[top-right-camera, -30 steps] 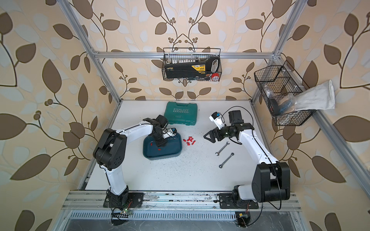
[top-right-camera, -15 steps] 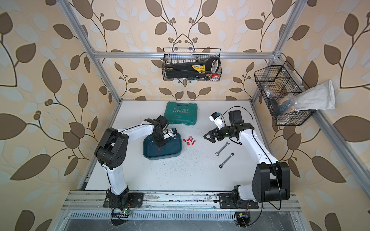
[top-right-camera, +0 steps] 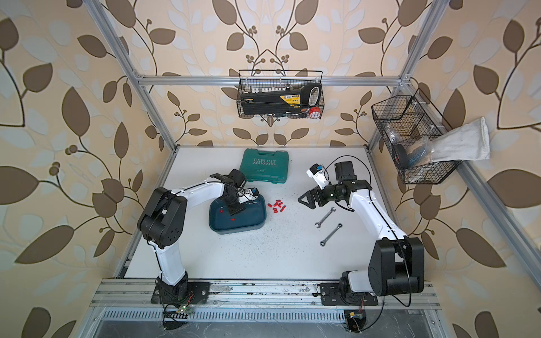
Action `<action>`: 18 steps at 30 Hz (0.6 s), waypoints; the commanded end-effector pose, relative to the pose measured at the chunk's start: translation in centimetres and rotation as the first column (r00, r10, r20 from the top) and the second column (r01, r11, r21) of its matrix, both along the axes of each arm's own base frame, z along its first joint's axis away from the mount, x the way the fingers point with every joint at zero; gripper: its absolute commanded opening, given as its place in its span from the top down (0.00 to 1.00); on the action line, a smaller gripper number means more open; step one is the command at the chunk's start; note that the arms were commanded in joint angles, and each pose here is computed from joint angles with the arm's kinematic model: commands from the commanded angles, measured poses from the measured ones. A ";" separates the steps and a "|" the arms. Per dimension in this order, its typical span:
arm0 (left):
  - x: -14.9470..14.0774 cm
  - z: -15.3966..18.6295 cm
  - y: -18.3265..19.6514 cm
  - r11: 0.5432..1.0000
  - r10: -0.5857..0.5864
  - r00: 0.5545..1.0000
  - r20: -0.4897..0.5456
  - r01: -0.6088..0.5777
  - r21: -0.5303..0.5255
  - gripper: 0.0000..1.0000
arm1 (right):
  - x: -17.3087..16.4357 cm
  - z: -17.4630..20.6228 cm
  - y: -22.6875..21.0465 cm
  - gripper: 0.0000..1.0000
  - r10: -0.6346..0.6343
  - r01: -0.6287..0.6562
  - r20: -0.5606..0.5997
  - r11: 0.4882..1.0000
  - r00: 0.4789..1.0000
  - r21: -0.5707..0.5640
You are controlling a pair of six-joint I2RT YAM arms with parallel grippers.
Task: Take the screw protection sleeves out of the storage box
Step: Pick up the screw protection sleeve from the storage box, then place the screw protection sleeve at the center of the board.
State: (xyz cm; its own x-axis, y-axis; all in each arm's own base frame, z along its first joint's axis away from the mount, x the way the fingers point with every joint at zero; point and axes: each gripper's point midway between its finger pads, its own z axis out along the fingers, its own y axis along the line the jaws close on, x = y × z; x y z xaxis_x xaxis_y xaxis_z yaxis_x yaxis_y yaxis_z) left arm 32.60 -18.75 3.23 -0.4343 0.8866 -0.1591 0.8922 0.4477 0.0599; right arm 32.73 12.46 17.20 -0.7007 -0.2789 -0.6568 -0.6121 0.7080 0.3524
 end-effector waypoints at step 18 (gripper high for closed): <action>-0.7 12.3 -12.4 0.896 -0.129 0.991 -0.044 0.098 -0.433 1.00 | -0.1 1.7 -1.9 0.03 -0.064 0.062 0.035 0.997 0.997 0.047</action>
